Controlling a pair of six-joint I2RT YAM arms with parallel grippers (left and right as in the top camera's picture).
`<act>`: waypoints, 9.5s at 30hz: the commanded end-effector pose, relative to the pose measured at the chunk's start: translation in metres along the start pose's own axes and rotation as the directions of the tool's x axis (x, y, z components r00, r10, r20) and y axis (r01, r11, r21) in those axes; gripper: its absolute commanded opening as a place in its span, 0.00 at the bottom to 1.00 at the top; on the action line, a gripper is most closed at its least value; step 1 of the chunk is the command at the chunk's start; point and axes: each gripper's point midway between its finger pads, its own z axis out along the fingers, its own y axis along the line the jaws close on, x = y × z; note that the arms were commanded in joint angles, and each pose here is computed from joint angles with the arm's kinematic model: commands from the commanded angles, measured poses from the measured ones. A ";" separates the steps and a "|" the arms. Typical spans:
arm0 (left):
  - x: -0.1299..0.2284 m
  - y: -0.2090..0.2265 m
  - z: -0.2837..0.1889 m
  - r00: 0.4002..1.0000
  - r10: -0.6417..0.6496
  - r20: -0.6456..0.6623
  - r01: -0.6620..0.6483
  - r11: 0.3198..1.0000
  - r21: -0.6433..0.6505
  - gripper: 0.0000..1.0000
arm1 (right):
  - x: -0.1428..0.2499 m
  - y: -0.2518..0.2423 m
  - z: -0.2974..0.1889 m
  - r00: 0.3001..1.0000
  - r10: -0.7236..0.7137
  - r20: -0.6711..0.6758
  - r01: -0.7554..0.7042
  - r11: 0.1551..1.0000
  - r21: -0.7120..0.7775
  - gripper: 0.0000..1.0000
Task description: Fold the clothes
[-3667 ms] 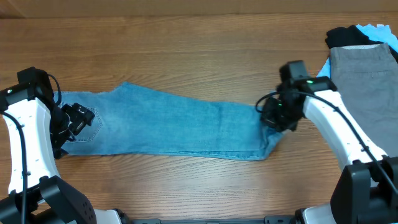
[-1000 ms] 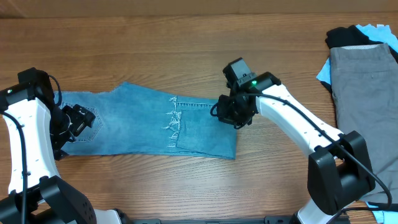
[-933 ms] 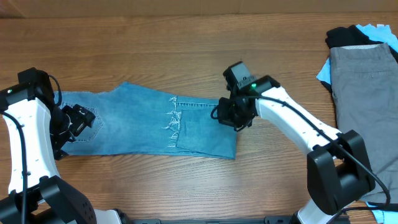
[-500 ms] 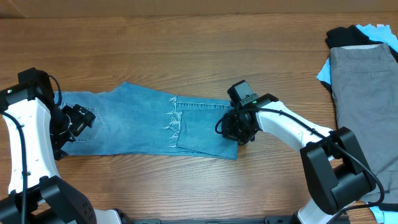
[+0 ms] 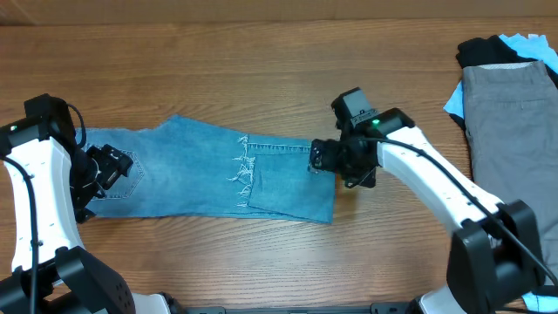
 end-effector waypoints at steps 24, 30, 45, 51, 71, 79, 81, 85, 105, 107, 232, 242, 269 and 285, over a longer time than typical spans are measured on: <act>0.002 -0.001 0.001 1.000 0.030 -0.005 -0.030 1.000 0.002 1.00 | 0.006 -0.012 0.057 0.998 -0.036 -0.060 0.033 0.998 -0.044 0.80; 0.002 -0.001 0.001 1.000 0.030 -0.005 -0.030 1.000 0.002 1.00 | 0.006 -0.010 0.058 0.997 -0.037 -0.063 0.033 0.998 -0.052 0.67; 0.003 0.000 0.001 0.999 0.037 -0.008 -0.037 0.999 0.000 1.00 | 0.013 -0.014 0.074 0.995 -0.033 -0.094 0.026 0.997 -0.067 0.59; 0.003 0.000 0.001 0.999 0.037 -0.008 -0.037 0.999 0.000 1.00 | 0.012 -0.010 0.075 0.995 -0.034 -0.093 0.027 0.996 -0.084 0.07; 0.002 0.000 0.001 0.999 0.037 -0.005 -0.037 0.999 0.002 1.00 | -0.025 0.099 -0.022 0.976 -0.104 0.189 0.121 0.989 -0.079 0.04; 0.003 0.000 0.001 0.999 0.037 -0.010 -0.037 0.999 -0.001 1.00 | 0.000 0.175 -0.027 0.950 -0.174 0.258 0.237 0.942 -0.238 0.04; 0.005 0.002 0.001 0.999 0.044 -0.018 -0.044 0.999 -0.006 1.00 | 0.003 0.199 -0.034 0.946 -0.181 0.270 0.268 0.904 -0.332 0.04; 0.006 0.002 0.001 0.998 0.064 -0.021 -0.064 0.998 -0.007 1.00 | 0.005 0.232 -0.050 0.936 -0.198 0.290 0.319 0.825 -0.467 0.04; 0.004 0.001 0.001 0.998 0.063 -0.014 -0.063 0.998 -0.003 1.00 | 0.054 0.313 0.024 0.928 -0.300 0.222 0.370 0.668 -0.646 0.17; 0.004 0.001 0.001 0.998 0.063 -0.014 -0.063 0.998 -0.003 1.00 | 0.055 0.324 0.016 0.920 -0.298 0.256 0.391 0.630 -0.671 0.17; -0.202 0.060 0.093 0.948 0.302 0.101 -0.313 0.942 0.125 1.00 | -0.003 -0.012 -0.068 0.983 -0.181 -0.010 0.182 0.979 0.093 1.00; -0.232 0.084 0.097 0.920 0.333 0.206 -0.360 0.927 0.110 1.00 | 0.000 -0.013 -0.069 0.985 -0.170 -0.021 0.171 0.981 0.096 1.00; -0.189 0.021 0.140 0.915 0.396 0.071 -0.394 0.846 0.358 0.04 | 0.000 -0.009 -0.068 0.987 -0.161 -0.022 0.162 0.984 0.074 1.00; -0.194 -0.050 -0.116 0.835 0.141 0.532 -0.473 0.678 0.563 0.04 | -0.032 0.016 -0.035 0.968 -0.220 0.121 0.222 0.975 -0.002 1.00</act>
